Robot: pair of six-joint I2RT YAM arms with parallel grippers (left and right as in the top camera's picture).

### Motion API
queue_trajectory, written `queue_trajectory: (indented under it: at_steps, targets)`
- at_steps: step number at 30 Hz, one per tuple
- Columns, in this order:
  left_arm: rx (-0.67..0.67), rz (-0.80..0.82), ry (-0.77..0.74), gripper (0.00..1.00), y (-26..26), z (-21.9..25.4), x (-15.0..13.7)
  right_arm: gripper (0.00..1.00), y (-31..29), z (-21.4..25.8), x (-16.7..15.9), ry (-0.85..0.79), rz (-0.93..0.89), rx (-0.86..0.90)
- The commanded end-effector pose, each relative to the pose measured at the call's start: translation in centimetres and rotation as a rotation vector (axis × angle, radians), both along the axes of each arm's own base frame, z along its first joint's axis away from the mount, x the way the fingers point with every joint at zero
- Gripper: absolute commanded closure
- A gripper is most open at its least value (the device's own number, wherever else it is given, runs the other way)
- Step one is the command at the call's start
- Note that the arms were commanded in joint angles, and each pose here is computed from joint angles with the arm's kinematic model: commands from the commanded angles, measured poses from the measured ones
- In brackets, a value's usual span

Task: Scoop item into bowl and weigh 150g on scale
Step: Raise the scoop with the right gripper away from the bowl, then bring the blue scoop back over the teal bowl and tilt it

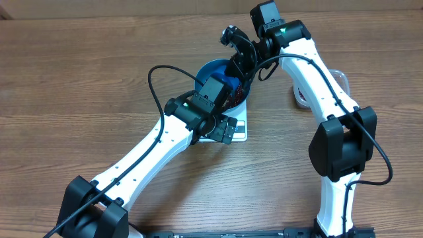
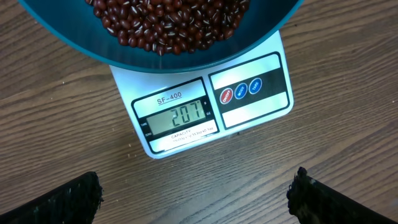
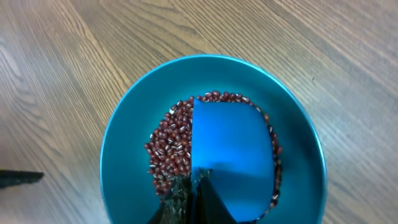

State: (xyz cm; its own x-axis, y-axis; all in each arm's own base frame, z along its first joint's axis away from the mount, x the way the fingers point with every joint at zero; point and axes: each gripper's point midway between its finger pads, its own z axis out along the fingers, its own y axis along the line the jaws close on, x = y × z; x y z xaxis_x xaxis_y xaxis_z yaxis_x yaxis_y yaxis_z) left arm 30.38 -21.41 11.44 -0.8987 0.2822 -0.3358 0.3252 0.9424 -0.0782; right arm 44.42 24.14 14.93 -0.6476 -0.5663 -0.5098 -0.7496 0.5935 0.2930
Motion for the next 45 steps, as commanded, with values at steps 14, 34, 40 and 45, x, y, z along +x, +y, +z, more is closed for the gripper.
queue_trajectory:
  at_steps: [14, 34, 40, 45]
  targets:
    - [0.01, -0.018, -0.013, 0.0, 0.1, 0.2, 0.1, 0.96, -0.1, 2.7, -0.5, 0.209, -0.103, 0.274]
    - [0.01, -0.018, -0.013, 0.01, 0.1, 0.2, 0.1, 0.96, -1.1, 6.4, 0.5, 0.184, -0.1, 0.376]
    - [0.01, -0.018, -0.013, 0.0, 0.1, 0.2, 0.1, 0.96, -1.1, 7.8, 0.6, 0.16, -0.095, 0.382]
    - [0.01, -0.018, -0.013, 0.0, 0.1, 0.2, 0.1, 0.96, -1.6, 7.1, 1.0, 0.144, -0.12, 0.334]
